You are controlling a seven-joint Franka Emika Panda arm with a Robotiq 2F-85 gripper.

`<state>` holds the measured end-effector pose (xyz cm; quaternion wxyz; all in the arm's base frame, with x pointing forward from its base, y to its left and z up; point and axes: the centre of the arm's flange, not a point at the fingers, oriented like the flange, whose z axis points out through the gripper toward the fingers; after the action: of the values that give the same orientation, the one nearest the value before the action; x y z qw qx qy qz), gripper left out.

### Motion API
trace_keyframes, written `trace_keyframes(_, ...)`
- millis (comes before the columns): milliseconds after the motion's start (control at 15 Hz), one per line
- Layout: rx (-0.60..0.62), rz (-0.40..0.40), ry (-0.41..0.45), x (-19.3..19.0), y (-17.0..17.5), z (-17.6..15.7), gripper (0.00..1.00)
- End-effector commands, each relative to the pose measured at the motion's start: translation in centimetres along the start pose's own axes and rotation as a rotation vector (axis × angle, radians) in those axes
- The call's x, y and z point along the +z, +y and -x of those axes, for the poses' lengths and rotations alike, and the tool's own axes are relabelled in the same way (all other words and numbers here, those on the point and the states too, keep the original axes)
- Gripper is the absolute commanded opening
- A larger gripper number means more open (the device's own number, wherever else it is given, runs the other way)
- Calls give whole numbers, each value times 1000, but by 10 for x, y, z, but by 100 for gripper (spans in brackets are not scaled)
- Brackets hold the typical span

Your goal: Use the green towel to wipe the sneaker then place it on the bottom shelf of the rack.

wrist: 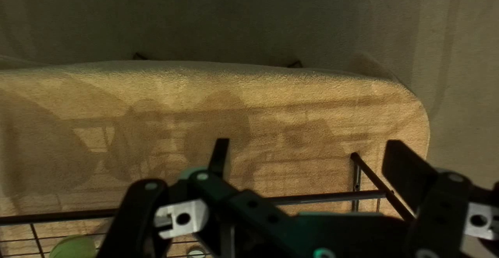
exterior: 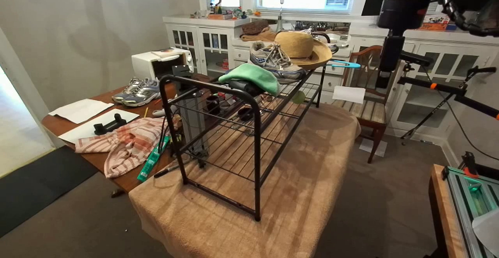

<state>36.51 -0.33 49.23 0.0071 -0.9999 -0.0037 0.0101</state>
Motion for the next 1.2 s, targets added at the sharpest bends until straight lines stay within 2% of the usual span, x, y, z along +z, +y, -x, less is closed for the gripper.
trace_keyframes(0,0,0,0,0,0,0,100)
trace_keyframes(400,-4,-5,-24,1,-2,-1,100)
trace_keyframes(933,-1,6,33,-23,8,-55,100)
trace_keyframes(1133,-34,12,59,-33,12,-76,100)
